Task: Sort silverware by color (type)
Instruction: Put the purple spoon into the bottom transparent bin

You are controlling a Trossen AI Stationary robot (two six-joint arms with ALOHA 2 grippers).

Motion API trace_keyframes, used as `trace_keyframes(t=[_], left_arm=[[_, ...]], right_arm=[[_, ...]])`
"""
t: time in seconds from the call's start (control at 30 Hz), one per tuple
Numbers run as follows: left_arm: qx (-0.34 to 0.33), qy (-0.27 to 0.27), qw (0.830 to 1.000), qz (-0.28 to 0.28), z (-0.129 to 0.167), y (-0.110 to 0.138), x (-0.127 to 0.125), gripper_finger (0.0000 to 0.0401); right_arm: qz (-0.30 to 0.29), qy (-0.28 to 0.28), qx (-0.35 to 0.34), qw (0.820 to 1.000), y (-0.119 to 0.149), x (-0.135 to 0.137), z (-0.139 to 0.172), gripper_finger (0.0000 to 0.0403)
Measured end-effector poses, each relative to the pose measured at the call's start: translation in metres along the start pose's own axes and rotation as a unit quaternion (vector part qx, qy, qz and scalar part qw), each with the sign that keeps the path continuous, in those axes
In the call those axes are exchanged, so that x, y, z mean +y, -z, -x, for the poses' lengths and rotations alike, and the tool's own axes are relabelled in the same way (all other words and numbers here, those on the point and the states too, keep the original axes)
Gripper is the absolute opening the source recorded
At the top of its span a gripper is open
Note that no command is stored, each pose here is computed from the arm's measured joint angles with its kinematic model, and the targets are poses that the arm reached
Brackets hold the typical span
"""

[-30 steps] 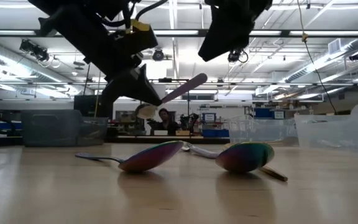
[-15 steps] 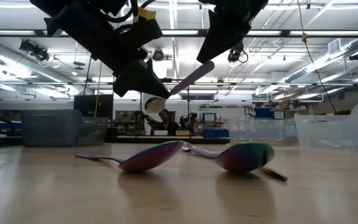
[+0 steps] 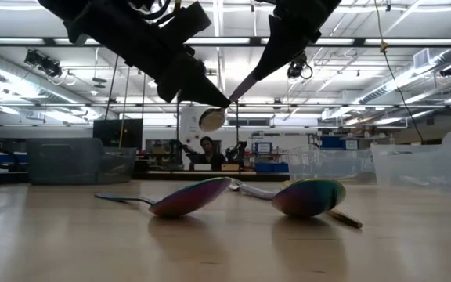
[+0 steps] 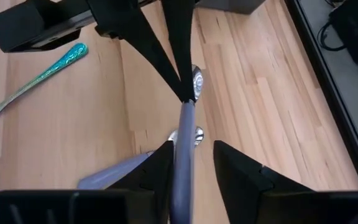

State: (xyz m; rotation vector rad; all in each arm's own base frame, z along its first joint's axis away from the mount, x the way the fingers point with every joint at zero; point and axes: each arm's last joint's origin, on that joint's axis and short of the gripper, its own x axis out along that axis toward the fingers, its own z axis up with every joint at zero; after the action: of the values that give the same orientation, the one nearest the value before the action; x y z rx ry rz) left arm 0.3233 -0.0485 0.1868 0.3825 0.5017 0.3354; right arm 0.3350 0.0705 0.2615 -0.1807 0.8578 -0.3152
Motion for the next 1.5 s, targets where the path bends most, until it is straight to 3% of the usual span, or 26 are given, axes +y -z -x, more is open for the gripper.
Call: trace_keyframes(t=[0.4, 0.87, 1.17, 1.5], left_arm=[[-0.010, 0.004, 1.000, 0.007, 0.000, -0.002, 0.000, 0.0014], [-0.026, 0.005, 0.999, 0.029, 0.001, -0.006, 0.000, 0.0112], [-0.029, 0.021, 0.999, 0.028, 0.002, -0.006, -0.002, 0.0116], [-0.035, 0.046, 0.998, 0.028, 0.002, -0.007, -0.004, 0.0117]], right_arm=[[-0.011, -0.008, 0.002, 1.000, 0.000, 0.000, 0.000, 0.0037], [-0.055, -0.002, 0.053, 0.997, 0.011, -0.001, 0.001, 0.0038], [-0.063, 0.005, 0.099, 0.993, 0.019, -0.005, 0.005, 0.0041], [-0.096, 0.035, 0.164, 0.981, 0.003, -0.022, 0.043, 0.0042]])
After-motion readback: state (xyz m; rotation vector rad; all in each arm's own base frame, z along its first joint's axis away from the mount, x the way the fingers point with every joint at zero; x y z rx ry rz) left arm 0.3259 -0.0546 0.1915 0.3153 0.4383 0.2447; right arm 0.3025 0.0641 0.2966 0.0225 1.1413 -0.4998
